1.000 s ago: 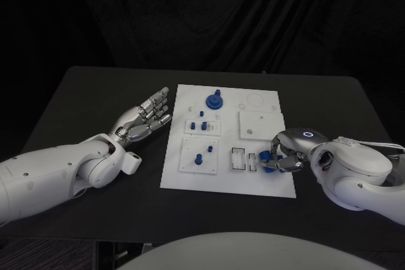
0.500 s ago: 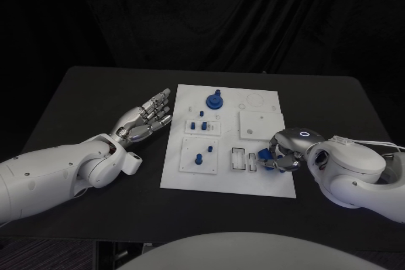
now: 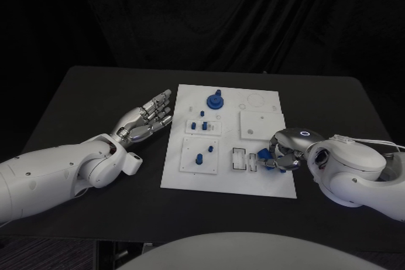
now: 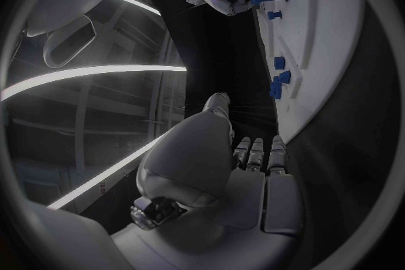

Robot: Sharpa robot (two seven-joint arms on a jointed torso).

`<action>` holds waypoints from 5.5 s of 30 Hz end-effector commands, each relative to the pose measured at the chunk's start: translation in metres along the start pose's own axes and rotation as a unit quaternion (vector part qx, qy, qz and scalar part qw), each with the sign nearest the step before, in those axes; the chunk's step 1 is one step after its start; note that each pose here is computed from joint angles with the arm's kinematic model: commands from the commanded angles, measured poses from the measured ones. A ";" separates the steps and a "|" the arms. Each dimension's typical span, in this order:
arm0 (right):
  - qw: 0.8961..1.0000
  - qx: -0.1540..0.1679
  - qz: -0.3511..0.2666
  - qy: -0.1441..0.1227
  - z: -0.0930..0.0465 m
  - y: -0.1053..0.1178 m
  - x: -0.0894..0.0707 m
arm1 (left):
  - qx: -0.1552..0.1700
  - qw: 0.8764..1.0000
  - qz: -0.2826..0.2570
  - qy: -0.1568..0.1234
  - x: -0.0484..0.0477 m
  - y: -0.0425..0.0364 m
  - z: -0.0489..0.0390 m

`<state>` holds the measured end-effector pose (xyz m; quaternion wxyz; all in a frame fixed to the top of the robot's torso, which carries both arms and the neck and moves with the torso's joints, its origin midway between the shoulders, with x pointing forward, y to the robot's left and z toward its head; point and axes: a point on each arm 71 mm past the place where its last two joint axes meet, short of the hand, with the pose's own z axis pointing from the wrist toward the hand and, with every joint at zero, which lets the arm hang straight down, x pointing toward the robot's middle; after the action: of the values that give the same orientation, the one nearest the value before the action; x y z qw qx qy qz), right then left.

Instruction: Assemble the parts on the task board

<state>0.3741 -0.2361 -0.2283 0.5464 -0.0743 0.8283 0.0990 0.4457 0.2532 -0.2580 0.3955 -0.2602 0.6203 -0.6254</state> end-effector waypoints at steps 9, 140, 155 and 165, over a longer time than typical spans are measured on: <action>0.992 0.021 0.118 0.026 -0.006 -0.010 0.008 | 0.071 0.997 -0.006 0.008 0.0017 -0.0088 -0.0020; 0.971 -0.006 0.230 0.068 0.016 0.030 -0.006 | 0.053 0.998 -0.017 0.020 0.0050 -0.0018 0.0014; 0.969 -0.042 0.243 0.003 0.005 0.025 -0.017 | 0.052 0.998 -0.017 0.019 0.0037 -0.0013 -0.0003; 0.972 -0.001 0.236 0.001 -0.014 -0.001 -0.017 | 0.051 0.998 -0.014 0.015 0.0017 -0.0011 -0.0026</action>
<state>0.3689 -0.2392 -0.2097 0.4961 0.1268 0.8263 0.2347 0.4450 0.2551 -0.2650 0.3795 -0.2623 0.6265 -0.6282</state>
